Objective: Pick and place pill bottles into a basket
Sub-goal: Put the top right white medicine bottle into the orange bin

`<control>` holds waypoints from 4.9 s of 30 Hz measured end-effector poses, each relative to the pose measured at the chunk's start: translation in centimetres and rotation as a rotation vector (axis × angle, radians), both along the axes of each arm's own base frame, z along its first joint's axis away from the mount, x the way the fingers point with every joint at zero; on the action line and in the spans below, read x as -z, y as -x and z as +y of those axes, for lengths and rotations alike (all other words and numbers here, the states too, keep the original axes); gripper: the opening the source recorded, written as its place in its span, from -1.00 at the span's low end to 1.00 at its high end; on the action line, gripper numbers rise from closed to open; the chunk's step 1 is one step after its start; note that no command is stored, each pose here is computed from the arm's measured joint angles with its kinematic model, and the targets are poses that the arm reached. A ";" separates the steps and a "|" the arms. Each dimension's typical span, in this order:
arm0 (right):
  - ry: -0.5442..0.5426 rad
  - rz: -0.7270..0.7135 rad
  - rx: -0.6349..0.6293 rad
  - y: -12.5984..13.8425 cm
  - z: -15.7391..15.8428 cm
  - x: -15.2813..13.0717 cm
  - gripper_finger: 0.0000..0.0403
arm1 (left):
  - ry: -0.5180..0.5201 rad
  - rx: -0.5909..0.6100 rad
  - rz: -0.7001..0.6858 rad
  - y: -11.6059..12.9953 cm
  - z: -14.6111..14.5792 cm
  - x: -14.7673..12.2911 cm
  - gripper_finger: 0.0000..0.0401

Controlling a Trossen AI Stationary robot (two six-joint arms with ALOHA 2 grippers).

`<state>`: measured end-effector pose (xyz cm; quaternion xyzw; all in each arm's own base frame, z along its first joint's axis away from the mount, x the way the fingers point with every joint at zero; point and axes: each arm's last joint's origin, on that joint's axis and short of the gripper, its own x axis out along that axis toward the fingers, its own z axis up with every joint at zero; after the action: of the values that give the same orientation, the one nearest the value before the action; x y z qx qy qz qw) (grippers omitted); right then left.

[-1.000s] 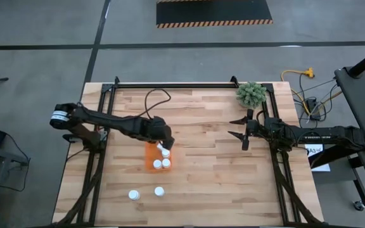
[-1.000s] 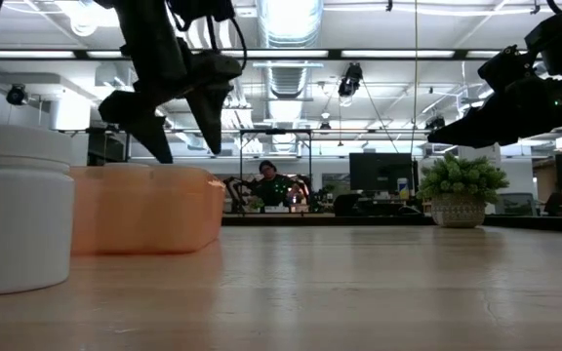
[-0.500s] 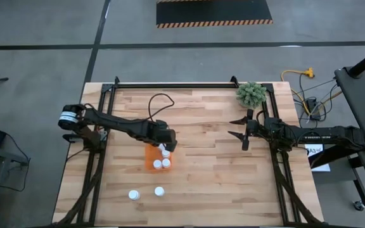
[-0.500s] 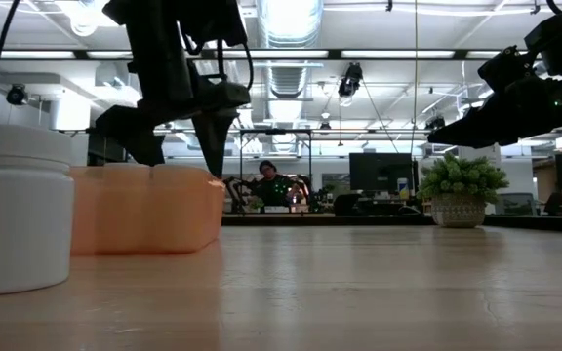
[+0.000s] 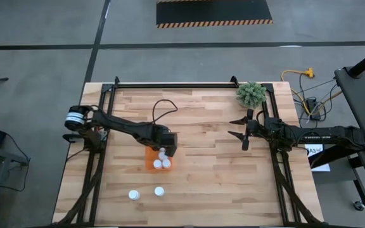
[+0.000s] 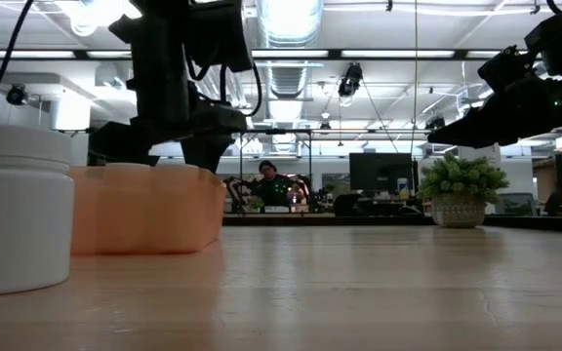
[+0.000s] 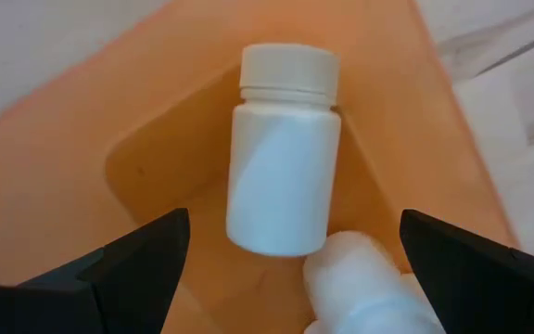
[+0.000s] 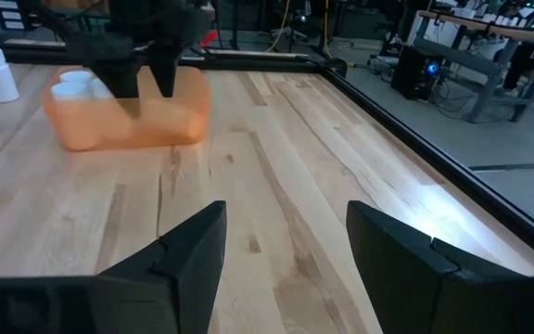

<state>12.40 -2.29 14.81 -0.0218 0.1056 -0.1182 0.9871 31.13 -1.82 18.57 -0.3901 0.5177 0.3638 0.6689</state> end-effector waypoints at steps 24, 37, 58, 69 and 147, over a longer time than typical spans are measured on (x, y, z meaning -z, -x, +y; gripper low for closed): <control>0.000 -0.001 -0.001 0.0 0.0 0.0 0.07 | -0.003 0.017 -0.047 -1.1 0.0 0.8 0.85; 0.000 -0.001 -0.001 0.0 0.0 0.0 0.07 | -0.027 0.038 -0.043 -1.0 0.2 0.8 0.85; 0.000 0.000 0.000 0.0 0.0 0.0 0.07 | -0.014 0.033 -0.022 -0.8 0.3 1.4 0.13; 0.000 0.000 0.000 0.0 0.0 0.0 0.07 | -0.011 0.033 -0.041 -1.2 0.2 0.9 -0.28; -0.349 -0.412 -0.071 -0.2 0.2 -3.3 0.07 | -0.875 0.675 -1.384 2.0 -2.8 -2.9 -0.29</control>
<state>12.61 -2.07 18.08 0.1693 -0.0796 -0.0657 0.9801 29.13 -4.65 21.51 -0.0585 -0.1010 -0.0052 0.9932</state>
